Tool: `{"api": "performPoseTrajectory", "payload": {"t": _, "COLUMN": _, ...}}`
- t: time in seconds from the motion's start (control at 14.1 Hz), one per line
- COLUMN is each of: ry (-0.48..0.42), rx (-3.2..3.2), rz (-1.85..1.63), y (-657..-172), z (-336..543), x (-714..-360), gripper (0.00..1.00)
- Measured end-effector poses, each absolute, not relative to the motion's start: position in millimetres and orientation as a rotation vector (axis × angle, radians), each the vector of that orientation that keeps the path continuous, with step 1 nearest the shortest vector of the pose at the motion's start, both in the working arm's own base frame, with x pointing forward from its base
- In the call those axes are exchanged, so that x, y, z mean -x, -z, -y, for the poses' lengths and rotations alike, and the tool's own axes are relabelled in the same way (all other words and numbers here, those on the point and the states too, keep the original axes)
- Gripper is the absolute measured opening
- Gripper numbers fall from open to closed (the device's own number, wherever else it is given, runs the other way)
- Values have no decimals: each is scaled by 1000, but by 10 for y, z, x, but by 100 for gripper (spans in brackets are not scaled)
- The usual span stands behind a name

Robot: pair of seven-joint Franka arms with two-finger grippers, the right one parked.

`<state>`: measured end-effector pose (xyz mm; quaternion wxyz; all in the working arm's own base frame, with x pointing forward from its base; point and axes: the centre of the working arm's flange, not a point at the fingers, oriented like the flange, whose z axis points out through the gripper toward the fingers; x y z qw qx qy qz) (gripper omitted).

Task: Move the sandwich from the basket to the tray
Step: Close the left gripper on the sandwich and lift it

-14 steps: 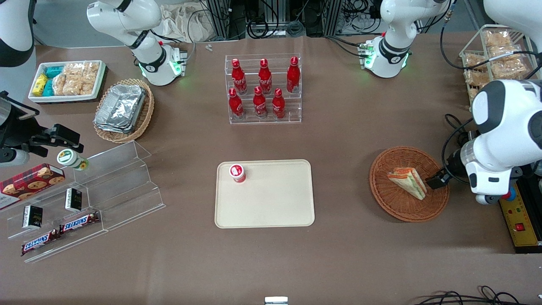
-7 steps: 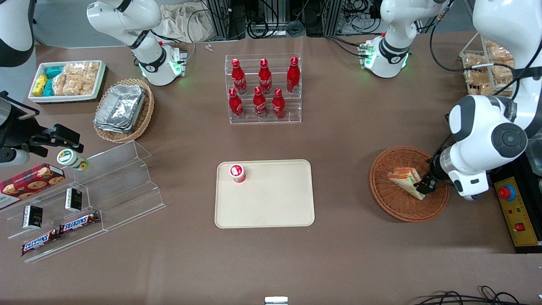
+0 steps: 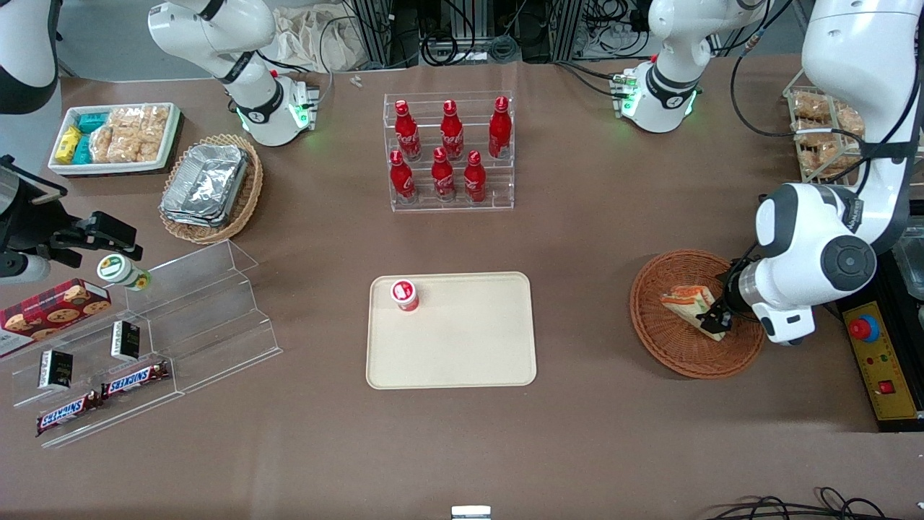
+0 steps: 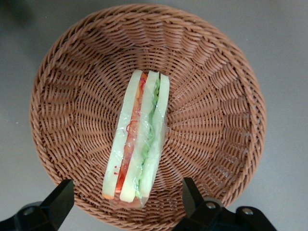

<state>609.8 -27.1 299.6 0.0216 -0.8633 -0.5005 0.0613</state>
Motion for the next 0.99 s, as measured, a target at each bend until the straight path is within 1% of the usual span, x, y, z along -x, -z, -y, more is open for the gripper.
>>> {"api": "performPoseTrajectory", "payload": {"t": 0.21, "ry": -172, "rx": 2674, "rz": 1572, "y": -2801, "z": 201, "x": -6035, "gripper": 100}}
{"api": "performPoseTrajectory", "payload": {"t": 0.57, "ry": -189, "rx": 2663, "rz": 1578, "y": -2576, "z": 157, "x": -5918, "gripper": 100}}
{"api": "performPoseTrajectory", "payload": {"t": 0.64, "ry": -192, "rx": 2663, "rz": 1578, "y": -2558, "z": 157, "x": -5916, "gripper": 100}}
{"api": "performPoseTrajectory", "payload": {"t": 0.71, "ry": -192, "rx": 2664, "rz": 1579, "y": -2536, "z": 158, "x": -5919, "gripper": 95}}
{"api": "performPoseTrajectory", "payload": {"t": 0.78, "ry": -192, "rx": 2666, "rz": 1581, "y": -2513, "z": 159, "x": -5922, "gripper": 95}}
{"api": "performPoseTrajectory", "payload": {"t": 0.92, "ry": -192, "rx": 2669, "rz": 1581, "y": -2468, "z": 167, "x": -5926, "gripper": 75}}
{"api": "performPoseTrajectory", "payload": {"t": 0.99, "ry": -190, "rx": 2671, "rz": 1582, "y": -2457, "z": 168, "x": -5928, "gripper": 62}}
